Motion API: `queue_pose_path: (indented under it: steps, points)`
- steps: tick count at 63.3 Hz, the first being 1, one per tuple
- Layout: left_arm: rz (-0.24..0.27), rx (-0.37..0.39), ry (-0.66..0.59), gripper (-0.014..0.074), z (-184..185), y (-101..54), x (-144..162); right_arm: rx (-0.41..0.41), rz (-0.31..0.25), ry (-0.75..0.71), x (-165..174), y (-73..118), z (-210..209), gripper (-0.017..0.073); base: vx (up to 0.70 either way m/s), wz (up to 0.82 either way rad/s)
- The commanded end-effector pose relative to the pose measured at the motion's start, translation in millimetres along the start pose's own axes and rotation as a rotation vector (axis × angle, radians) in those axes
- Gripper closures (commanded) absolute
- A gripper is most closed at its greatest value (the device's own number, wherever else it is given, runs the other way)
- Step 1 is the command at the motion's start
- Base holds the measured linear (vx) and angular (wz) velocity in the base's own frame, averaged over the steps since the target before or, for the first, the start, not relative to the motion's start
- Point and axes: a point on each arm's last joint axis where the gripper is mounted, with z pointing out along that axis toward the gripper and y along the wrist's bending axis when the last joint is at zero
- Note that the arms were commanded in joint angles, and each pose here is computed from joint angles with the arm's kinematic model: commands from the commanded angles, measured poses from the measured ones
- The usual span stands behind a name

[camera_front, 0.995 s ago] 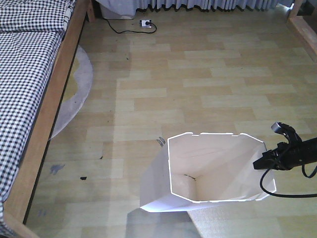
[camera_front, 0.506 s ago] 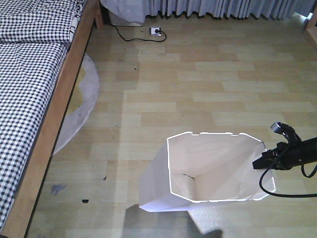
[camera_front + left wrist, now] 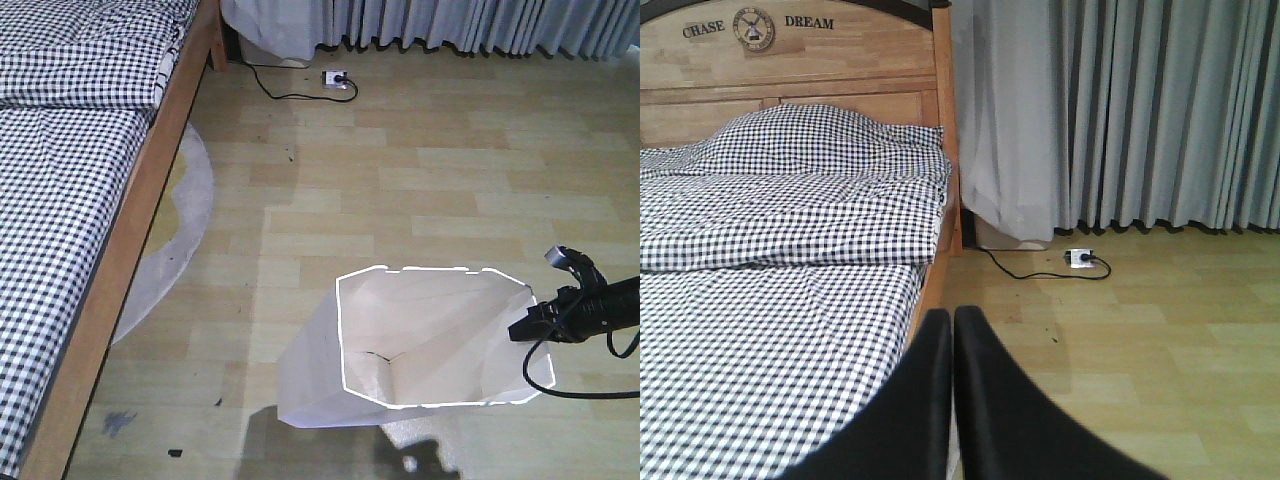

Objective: Move trash bin to bedside with robot
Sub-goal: 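Drive forward carrying the bin toward the bed and curtains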

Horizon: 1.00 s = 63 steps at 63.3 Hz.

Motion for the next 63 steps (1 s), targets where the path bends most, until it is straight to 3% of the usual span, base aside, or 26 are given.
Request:
queue_pose_path:
  steps: [1, 63]
  points:
    - [-0.007, 0.008, -0.102, 0.06, -2.2, -0.7, -15.0, -0.216, -0.007, -0.095, -20.8, 32.6, -24.4, 0.0564, 0.24, 0.01]
    - [-0.007, 0.008, -0.102, 0.06, -2.2, -0.7, -15.0, -0.215, -0.007, -0.095, -20.8, 32.5, -24.4, 0.0564, 0.25, -0.07]
